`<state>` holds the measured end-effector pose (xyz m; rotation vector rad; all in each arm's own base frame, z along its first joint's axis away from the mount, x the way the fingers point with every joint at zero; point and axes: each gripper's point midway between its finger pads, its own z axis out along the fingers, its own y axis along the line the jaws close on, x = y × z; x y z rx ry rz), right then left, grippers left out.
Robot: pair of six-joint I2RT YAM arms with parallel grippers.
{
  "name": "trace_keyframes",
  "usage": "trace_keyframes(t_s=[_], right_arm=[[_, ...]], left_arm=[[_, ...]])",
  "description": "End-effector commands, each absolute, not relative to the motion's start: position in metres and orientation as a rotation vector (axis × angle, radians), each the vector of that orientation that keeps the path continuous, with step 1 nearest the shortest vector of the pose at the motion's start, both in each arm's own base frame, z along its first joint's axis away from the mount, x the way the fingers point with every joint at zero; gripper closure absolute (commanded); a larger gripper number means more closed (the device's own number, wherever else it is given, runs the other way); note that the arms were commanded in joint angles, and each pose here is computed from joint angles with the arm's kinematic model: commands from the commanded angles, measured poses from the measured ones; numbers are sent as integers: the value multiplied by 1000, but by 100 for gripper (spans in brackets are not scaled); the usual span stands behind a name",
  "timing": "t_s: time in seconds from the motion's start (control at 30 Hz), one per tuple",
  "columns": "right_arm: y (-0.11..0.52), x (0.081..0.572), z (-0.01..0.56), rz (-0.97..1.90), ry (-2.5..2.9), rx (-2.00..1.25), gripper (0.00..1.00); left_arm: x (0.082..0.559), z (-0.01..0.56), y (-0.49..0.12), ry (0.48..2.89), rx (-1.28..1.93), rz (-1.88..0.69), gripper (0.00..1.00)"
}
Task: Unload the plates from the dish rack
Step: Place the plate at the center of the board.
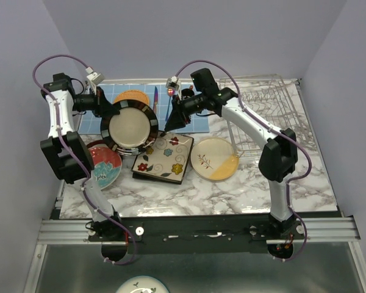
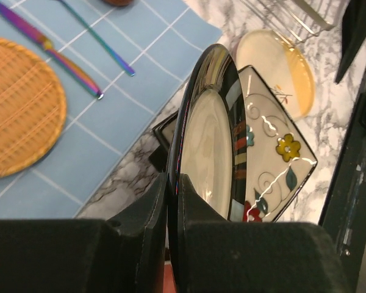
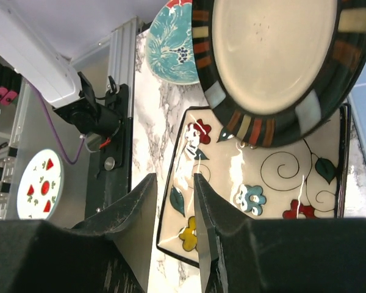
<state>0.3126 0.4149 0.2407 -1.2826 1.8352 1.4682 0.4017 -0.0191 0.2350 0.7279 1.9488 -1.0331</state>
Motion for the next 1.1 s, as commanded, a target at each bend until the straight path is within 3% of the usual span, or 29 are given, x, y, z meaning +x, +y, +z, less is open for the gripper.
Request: trace_keyframes(t_s=[0.0, 1.07], right_arm=[[409, 310, 248, 1412, 1805, -1308, 62], [401, 295, 225, 1455, 1820, -1348, 64]], left_arm=[[373, 250, -7, 2089, 504, -1161, 100], [320, 223, 80, 2190, 257, -952, 100]])
